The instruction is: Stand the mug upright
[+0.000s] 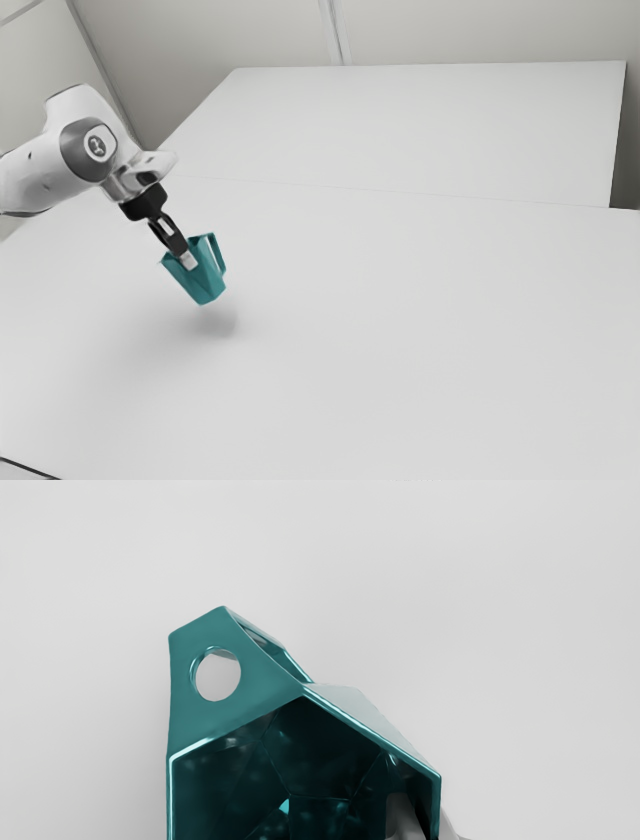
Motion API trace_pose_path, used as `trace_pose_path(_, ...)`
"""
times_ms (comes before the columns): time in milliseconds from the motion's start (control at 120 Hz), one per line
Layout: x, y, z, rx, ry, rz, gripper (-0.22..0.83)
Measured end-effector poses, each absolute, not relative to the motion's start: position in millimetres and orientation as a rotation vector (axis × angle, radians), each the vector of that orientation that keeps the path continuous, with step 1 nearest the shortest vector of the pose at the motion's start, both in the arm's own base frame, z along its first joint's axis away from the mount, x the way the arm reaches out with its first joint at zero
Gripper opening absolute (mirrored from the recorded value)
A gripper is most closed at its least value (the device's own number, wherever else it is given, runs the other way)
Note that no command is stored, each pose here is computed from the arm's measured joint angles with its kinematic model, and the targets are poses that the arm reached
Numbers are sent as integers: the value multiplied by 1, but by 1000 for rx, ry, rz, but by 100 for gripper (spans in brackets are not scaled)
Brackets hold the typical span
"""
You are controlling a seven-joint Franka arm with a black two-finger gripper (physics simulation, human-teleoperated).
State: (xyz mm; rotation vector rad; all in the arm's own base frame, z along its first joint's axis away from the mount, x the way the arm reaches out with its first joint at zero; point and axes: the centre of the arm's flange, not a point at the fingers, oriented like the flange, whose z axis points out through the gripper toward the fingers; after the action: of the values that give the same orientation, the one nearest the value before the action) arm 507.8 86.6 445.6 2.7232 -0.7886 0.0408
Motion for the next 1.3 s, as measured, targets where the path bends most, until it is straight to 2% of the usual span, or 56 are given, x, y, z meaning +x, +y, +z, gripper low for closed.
trace_pose_path(117, 518, 47, 451, 2842, -867, 15, -17)
trace_pose_path(275, 517, 42, 435, 2981, -754, 18, -17)
trace_pose_path(650, 514, 6, 411, 3097, -513, 201, -17)
trace_pose_path(1233, 513, 3, 368, 3121, -221, 126, -17)
trace_pose_path(1300, 513, 3, 367, 3121, -202, 124, -14)
